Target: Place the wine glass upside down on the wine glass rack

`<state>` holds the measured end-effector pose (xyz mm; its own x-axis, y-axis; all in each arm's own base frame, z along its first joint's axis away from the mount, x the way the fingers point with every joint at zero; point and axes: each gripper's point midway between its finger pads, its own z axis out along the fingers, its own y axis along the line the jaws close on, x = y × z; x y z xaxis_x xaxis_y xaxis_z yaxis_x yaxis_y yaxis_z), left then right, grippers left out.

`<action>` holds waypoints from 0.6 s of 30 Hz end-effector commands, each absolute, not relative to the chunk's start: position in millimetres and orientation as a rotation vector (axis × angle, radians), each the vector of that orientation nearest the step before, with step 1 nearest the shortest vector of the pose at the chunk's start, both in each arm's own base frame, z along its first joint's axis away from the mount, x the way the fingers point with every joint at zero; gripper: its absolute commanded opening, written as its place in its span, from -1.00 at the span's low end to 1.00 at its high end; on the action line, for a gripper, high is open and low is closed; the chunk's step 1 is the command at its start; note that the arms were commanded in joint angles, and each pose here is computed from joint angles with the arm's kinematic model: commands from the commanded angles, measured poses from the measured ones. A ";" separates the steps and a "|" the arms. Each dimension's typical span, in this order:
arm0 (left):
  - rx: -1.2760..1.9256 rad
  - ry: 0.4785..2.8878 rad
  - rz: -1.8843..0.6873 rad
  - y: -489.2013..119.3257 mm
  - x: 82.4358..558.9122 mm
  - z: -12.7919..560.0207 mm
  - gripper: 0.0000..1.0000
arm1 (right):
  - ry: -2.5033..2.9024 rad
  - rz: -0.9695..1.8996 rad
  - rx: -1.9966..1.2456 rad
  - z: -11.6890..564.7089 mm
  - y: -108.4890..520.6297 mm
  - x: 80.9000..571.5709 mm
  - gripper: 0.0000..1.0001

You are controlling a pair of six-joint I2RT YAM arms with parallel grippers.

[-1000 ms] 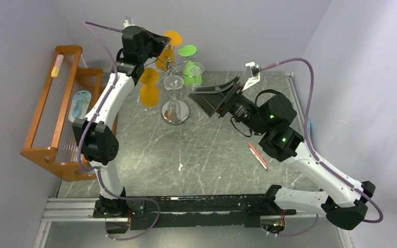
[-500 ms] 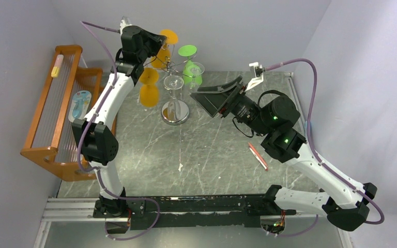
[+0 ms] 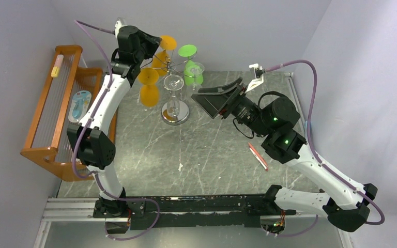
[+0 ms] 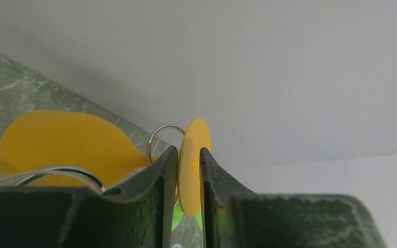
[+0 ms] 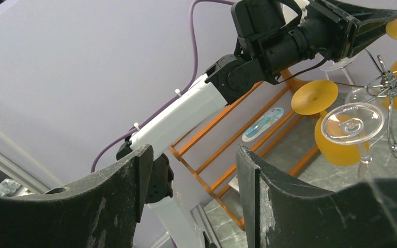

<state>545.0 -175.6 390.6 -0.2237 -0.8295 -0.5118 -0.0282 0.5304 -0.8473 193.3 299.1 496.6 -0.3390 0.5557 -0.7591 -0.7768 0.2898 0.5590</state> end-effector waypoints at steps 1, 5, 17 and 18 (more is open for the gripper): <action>-0.746 1.637 -0.804 -158.4 530.3 398.2 -0.46 | 1.320 1.367 -0.215 498.8 291.7 193.1 0.26; -0.751 1.637 -0.739 -147.2 524.1 399.1 -0.45 | 1.322 1.367 -0.212 497.8 291.3 193.0 0.26; -0.651 1.626 -0.622 -125.6 495.1 429.4 -0.42 | 1.368 1.237 -0.179 481.6 280.9 207.6 0.27; -0.626 1.621 -0.607 -122.9 488.7 436.0 -0.39 | 1.380 1.199 -0.171 478.5 277.3 211.2 0.28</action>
